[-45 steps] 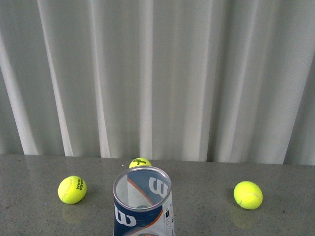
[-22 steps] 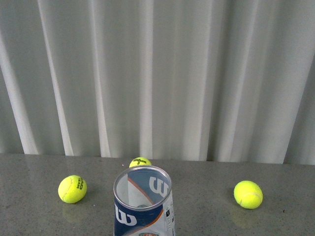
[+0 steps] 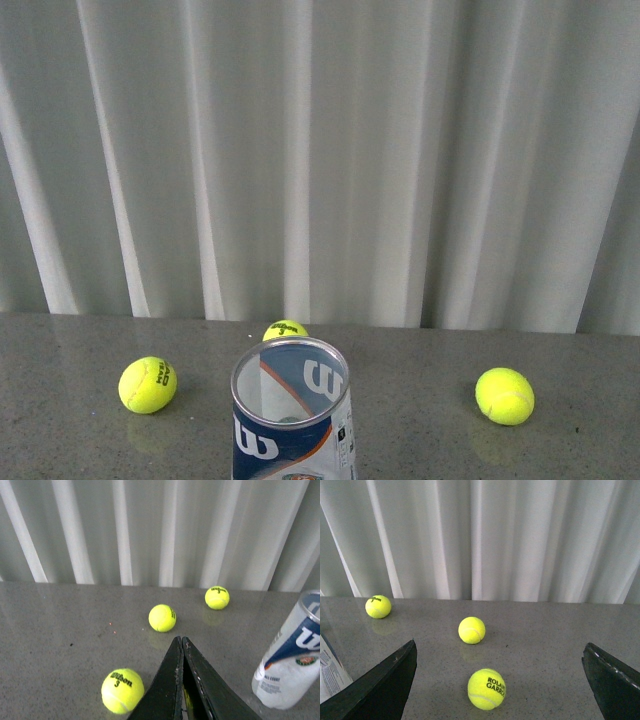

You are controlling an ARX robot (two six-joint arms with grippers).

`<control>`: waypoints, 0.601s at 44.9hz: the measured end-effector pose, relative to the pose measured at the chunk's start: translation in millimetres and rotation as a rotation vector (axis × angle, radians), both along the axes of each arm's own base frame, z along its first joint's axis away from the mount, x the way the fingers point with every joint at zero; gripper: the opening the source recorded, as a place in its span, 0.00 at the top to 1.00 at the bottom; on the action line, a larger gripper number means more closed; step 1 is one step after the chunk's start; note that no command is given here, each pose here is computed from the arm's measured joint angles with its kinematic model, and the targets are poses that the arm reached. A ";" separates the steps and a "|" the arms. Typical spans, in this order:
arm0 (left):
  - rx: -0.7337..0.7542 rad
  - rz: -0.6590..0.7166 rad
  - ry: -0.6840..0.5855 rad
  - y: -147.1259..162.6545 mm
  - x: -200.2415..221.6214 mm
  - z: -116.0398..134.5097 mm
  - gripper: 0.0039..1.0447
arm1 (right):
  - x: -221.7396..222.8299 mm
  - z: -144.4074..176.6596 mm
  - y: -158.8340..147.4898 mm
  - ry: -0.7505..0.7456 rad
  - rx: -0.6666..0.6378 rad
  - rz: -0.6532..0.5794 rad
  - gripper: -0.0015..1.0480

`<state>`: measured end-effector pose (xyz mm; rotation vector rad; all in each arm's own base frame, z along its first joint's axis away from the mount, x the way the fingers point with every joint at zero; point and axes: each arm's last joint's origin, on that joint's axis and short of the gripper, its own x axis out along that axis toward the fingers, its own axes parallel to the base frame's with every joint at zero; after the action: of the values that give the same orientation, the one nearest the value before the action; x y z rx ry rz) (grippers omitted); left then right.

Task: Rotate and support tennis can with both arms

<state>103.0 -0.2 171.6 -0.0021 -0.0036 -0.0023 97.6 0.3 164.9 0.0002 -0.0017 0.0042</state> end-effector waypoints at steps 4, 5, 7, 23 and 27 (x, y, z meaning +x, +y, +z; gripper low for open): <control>0.000 0.000 -0.018 0.0 -6.3 0.1 0.97 | 0.0 0.0 0.0 0.000 0.000 0.000 0.07; 0.000 0.000 -0.023 0.0 -6.6 0.5 0.97 | 0.0 0.0 0.0 0.000 0.000 0.000 0.07; 0.000 0.000 -0.021 0.0 -6.6 0.4 0.97 | 0.0 0.0 0.0 0.000 0.000 0.000 0.07; 0.000 0.000 -0.018 0.0 -6.7 0.0 0.51 | 0.0 0.0 0.0 0.000 0.000 0.000 0.07; 0.000 0.000 -0.018 0.0 -6.7 0.0 0.32 | 0.0 0.0 0.0 0.000 0.000 0.000 0.07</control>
<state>96.4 -0.2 171.7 -0.0025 -0.0216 -0.0023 97.6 0.3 164.9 0.0002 -0.0017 0.0038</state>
